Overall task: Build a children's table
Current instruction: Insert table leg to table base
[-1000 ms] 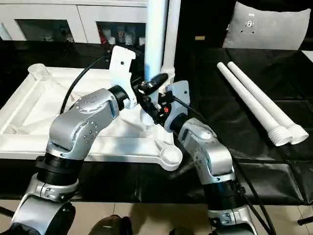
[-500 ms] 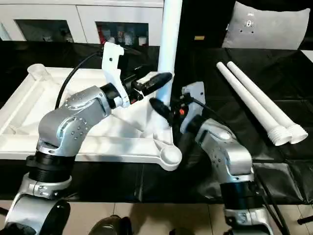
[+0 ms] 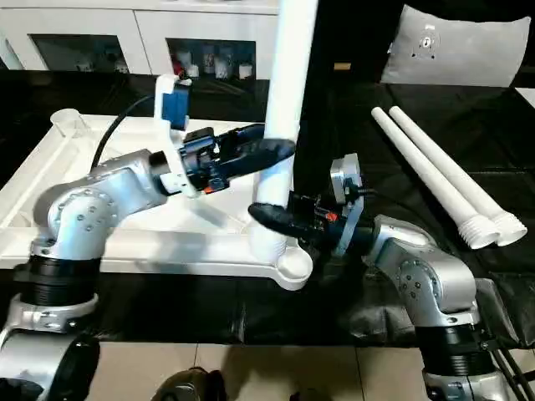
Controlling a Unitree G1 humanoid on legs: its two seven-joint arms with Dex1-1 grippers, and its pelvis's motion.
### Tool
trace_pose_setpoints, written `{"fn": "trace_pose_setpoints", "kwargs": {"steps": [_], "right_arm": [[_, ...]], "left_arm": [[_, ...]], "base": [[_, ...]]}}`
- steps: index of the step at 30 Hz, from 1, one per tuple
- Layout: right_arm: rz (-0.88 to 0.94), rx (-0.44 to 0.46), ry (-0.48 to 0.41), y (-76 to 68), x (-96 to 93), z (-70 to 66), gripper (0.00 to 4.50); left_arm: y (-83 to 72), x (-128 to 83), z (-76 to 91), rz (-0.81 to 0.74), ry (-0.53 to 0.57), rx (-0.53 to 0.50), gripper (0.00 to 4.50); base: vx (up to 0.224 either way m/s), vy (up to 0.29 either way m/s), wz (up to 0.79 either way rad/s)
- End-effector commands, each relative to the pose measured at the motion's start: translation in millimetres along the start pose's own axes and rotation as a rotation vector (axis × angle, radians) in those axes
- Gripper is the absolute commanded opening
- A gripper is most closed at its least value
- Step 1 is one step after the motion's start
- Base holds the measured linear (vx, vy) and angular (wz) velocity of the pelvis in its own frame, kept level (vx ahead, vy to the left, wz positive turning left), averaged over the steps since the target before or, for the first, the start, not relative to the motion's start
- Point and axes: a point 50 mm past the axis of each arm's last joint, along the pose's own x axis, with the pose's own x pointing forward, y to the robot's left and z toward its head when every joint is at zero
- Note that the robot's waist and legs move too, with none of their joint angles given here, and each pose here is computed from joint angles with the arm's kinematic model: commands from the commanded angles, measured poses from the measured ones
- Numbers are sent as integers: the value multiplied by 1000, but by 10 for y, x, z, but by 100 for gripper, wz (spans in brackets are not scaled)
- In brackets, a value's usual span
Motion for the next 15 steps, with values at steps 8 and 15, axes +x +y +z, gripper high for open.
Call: {"fn": "trace_pose_setpoints", "kwargs": {"steps": [8,15], "right_arm": [[6,-3,16,-6,-7,21,191],[-6,-8,20,-15,-16,20,191]], "left_arm": [[-46,5,-45,-34,31,-6,231],[-41,-3,-49,-29,26,-6,187]], "base": [[0,0,0],[0,0,0]]}}
